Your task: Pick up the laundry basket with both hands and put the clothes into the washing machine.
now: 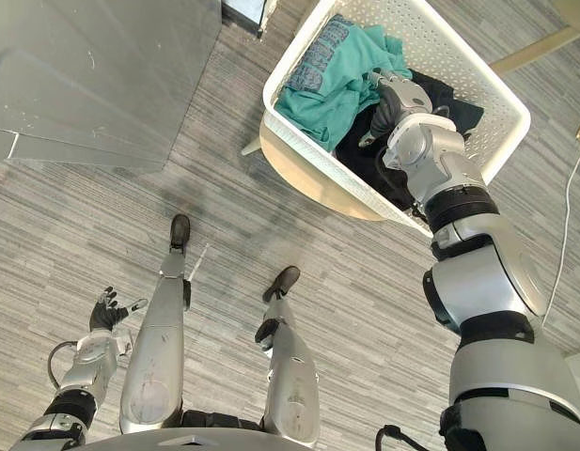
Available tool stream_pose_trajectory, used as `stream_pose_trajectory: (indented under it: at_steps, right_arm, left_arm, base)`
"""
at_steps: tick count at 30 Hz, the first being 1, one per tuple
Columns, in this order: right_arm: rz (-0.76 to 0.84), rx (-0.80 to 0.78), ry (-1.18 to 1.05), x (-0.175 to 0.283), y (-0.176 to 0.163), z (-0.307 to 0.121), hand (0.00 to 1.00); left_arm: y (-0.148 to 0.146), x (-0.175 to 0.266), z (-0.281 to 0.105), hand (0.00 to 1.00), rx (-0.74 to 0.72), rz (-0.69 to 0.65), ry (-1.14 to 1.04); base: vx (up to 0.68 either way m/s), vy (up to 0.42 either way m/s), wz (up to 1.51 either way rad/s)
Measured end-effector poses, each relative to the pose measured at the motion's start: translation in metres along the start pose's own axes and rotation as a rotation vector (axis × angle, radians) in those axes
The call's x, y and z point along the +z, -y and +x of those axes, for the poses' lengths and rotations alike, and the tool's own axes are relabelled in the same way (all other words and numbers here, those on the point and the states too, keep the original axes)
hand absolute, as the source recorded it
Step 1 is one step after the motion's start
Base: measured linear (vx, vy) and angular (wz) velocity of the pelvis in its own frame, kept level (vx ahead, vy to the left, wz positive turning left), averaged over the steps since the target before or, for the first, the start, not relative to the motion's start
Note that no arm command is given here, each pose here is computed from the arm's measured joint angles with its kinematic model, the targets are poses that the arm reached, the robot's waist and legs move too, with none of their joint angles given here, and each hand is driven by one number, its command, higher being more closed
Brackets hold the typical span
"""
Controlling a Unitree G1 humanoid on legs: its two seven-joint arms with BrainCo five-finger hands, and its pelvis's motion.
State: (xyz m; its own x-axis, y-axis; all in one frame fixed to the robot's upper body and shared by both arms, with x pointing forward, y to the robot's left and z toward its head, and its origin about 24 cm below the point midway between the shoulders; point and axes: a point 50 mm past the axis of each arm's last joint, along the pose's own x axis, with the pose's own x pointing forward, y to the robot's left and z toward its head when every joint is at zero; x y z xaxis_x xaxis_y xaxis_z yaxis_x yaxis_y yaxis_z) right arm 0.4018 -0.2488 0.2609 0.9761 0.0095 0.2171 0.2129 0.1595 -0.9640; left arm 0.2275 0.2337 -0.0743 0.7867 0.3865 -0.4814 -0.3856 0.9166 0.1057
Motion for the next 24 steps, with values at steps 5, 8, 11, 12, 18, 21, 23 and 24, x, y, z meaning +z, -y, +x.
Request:
stream_pose_trajectory:
  at_steps: [5,8,11,12,18,21,23,24]
  right_arm:
    - [0.029,-0.06,-0.012,0.0,0.012,0.001,0.0]
    - [0.074,-0.12,-0.033,-0.003,0.021,0.002,0.0]
    - [0.127,-0.185,-0.048,-0.006,0.031,0.002,0.0]
    - [0.148,-0.222,-0.055,-0.006,0.035,0.002,0.0]
    - [0.294,-0.401,-0.034,0.002,0.049,-0.004,1.0]
    - [0.32,-0.401,-0.009,0.012,0.044,-0.003,1.0]
    - [0.299,-0.395,0.01,0.02,0.04,-0.001,1.0]
    - [0.296,-0.393,0.016,0.024,0.038,0.0,1.0]
  left_arm:
    - [0.006,0.011,0.0,0.0,-0.014,-0.026,0.048]
    - [0.013,0.015,-0.001,0.0,-0.011,-0.057,0.061]
    - [0.017,0.025,-0.002,0.0,-0.008,-0.079,0.103]
    - [0.021,0.028,-0.003,0.0,-0.013,-0.096,0.117]
    - [0.029,0.05,-0.009,0.0,-0.003,-0.223,0.206]
    - [0.026,0.05,-0.009,0.0,0.025,-0.257,0.206]
    - [0.025,0.05,-0.01,0.0,0.034,-0.26,0.209]
    - [0.024,0.051,-0.01,0.0,0.043,-0.263,0.211]
  base:
    - [0.01,0.019,0.09]
    - [0.0,0.025,0.03]
    - [-0.01,0.033,0.09]
    - [-0.02,0.048,0.07]
    - [-0.04,0.06,0.01]
    - [-0.02,0.037,-0.13]
    - [-0.02,0.023,-0.18]
    - [-0.01,0.02,-0.09]
